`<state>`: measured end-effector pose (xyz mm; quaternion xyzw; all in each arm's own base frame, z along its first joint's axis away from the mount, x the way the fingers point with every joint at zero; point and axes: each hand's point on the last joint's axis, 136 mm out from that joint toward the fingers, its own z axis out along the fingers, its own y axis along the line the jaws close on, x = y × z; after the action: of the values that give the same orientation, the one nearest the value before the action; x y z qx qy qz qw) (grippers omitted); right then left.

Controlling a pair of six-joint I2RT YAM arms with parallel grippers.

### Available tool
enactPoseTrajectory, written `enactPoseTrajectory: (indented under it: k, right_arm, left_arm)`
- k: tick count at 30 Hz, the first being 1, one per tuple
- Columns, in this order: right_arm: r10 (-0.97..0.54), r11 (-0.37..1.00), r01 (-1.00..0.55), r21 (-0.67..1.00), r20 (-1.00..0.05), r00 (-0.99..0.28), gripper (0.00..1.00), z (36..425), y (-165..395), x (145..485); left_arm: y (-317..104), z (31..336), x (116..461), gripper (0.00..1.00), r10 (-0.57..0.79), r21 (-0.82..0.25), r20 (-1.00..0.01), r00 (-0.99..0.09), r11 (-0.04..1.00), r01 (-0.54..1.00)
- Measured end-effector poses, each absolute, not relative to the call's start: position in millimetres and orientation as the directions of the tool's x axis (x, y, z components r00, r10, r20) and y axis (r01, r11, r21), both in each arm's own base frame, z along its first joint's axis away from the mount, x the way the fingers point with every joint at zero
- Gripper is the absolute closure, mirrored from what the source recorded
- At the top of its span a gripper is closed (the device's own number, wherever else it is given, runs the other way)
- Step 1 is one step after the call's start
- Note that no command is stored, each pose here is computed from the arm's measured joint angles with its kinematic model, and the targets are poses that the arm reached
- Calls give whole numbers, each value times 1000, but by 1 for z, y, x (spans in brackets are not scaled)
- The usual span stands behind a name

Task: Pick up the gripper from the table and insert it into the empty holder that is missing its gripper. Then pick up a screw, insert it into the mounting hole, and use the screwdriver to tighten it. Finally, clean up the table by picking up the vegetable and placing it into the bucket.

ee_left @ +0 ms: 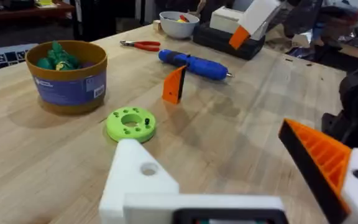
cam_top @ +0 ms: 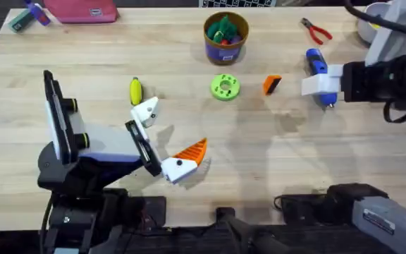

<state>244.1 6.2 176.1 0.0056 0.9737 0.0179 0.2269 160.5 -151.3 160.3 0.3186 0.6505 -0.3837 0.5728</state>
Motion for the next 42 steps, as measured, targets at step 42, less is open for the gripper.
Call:
enactPoseTrajectory:
  k: [42]
  right_arm:
    - [19, 999, 3, 38, -442, -897, 7, 176, 6, 244]
  left_arm:
    - [-153, 160, 157, 15, -22, -135, -990, -141, 483, 865]
